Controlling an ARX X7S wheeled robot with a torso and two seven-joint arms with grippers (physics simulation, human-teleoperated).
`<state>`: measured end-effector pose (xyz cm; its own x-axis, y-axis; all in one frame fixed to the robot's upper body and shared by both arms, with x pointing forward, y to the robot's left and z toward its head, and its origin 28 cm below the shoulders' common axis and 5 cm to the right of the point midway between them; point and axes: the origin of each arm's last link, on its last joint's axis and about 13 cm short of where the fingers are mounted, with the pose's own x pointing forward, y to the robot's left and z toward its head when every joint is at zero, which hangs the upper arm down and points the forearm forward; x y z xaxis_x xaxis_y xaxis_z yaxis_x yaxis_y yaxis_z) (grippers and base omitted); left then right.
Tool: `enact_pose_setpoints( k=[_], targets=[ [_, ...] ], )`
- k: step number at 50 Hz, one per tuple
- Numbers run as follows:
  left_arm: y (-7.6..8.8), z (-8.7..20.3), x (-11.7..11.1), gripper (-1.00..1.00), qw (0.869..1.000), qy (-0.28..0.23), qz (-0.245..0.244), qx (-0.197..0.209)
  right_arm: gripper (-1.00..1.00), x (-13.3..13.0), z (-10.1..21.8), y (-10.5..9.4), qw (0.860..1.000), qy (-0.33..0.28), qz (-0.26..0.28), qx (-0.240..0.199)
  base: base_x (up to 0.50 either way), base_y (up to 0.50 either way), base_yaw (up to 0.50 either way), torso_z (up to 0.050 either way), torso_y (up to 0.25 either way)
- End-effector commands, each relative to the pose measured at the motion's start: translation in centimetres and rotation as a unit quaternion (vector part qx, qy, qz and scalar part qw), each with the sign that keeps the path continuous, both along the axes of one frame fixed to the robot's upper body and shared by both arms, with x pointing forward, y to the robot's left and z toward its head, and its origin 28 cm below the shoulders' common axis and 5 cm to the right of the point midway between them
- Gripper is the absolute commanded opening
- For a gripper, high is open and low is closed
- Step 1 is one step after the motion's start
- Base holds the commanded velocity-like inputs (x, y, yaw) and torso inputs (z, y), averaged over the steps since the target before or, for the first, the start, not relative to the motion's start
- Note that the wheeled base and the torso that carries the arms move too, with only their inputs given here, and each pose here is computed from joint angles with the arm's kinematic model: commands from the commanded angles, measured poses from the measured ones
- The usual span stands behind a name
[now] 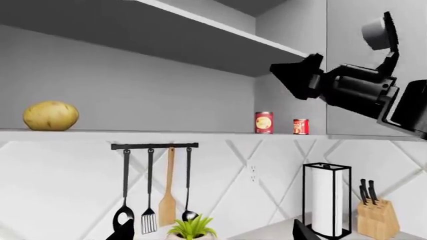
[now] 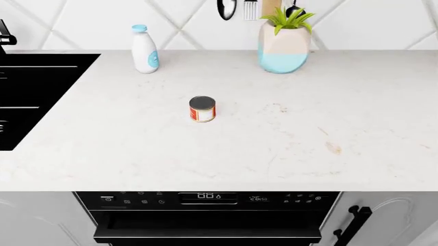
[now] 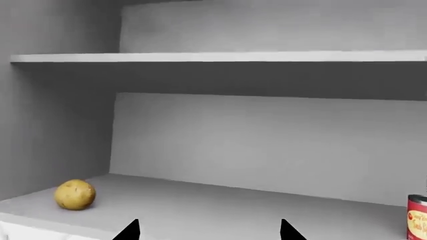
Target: Pick the cans from the counter and place them in their designated side in the cabinet.
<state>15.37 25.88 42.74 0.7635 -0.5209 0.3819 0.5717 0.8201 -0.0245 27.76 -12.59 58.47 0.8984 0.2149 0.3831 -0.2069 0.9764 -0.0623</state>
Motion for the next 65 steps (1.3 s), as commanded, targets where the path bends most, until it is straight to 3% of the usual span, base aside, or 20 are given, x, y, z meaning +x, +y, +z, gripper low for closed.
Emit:
enact_pose_setpoints(
  k=[1,6,9,18,28,35,47,65],
  targets=[
    [0.0,-0.3,0.5,1.0,1.0,0.004,-0.003,-0.002,1.0,-3.1,1.7,-2.7,0.985,-0.097,0.129,-0.06,0.0,0.0,0.0,0.0,0.0],
    [0.1,-0.5,0.7,1.0,1.0,0.006,-0.005,-0.004,1.0,-3.2,2.0,-3.0,0.959,-0.115,0.223,-0.136,0.0,0.0,0.0,0.0,0.0],
    [0.1,-0.6,0.9,1.0,1.0,0.008,-0.006,-0.006,1.0,-3.0,1.8,-3.5,0.954,-0.105,0.236,-0.155,0.0,0.0,0.0,0.0,0.0],
    [0.1,-0.8,1.1,1.0,1.0,0.013,-0.007,-0.01,1.0,-0.5,0.4,-4.6,0.96,-0.025,0.21,-0.182,0.0,0.0,0.0,0.0,0.0],
    [0.3,-1.0,1.0,1.0,1.0,0.015,-0.003,-0.013,1.0,3.2,-2.4,-4.6,0.964,0.06,0.185,-0.183,0.0,0.0,0.0,0.0,0.0],
    [0.3,-1.0,1.1,1.0,1.0,0.014,-0.004,-0.014,1.0,5.7,-5.3,-3.8,0.949,0.112,0.207,-0.212,0.0,0.0,0.0,0.0,0.0],
    [0.3,-1.1,0.9,1.0,1.0,0.014,0.0,-0.014,1.0,5.4,-9.7,-0.9,0.92,0.15,0.243,-0.268,0.0,0.0,0.0,0.0,0.0],
    [0.5,-1.8,0.9,1.0,1.0,0.019,0.0,-0.023,1.0,6.9,-13.6,0.6,0.906,0.209,0.248,-0.271,0.0,0.0,0.0,0.0,0.0]
  ],
)
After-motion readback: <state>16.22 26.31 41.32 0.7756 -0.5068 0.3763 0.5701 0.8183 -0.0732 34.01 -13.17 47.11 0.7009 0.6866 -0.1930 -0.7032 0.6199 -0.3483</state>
